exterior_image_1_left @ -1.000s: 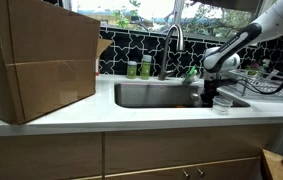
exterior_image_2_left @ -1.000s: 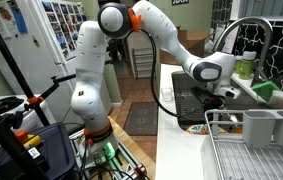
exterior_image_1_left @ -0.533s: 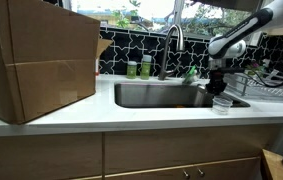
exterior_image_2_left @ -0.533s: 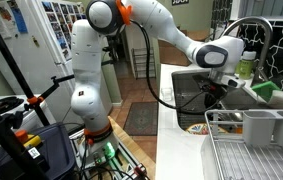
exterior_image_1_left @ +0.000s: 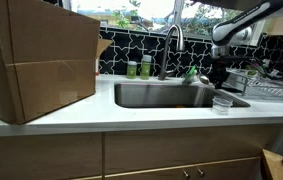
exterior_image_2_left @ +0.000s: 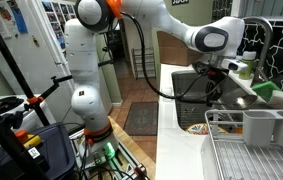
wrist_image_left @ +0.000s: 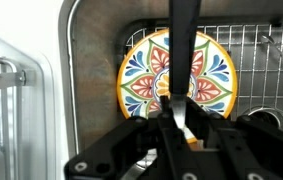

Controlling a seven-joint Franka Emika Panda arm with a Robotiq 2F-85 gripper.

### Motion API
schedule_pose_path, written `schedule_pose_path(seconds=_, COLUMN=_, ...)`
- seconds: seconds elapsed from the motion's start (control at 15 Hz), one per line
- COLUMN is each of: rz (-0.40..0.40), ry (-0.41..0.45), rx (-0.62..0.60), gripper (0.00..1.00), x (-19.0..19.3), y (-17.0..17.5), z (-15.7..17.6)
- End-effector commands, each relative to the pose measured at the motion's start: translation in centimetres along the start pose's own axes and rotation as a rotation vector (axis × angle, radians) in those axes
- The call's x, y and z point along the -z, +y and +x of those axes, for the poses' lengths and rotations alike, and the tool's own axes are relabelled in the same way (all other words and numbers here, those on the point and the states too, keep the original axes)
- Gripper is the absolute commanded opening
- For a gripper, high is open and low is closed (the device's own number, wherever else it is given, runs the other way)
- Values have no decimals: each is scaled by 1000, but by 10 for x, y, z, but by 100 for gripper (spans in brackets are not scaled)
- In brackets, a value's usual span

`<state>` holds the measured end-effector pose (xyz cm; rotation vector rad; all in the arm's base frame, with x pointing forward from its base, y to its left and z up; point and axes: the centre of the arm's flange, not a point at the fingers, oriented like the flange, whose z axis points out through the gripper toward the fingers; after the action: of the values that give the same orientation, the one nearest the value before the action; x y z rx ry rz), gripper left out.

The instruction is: Put the spoon on the drying rack

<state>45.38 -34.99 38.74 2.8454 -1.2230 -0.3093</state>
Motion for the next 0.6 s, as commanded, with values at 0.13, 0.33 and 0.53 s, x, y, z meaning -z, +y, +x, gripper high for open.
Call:
schedule_pose_path(seconds=0.13, rz=-2, ry=-1, rx=0, gripper=19, x=-1, y=-2, z=-1)
schedule_pose_path(seconds=0.33, rz=-3, ry=-1, rx=-1, gripper=19, x=-1, y=-2, z=-1)
schedule_pose_path(seconds=0.53, rz=11, ry=67, rx=-70, gripper=5, x=29, y=10, z=-13)
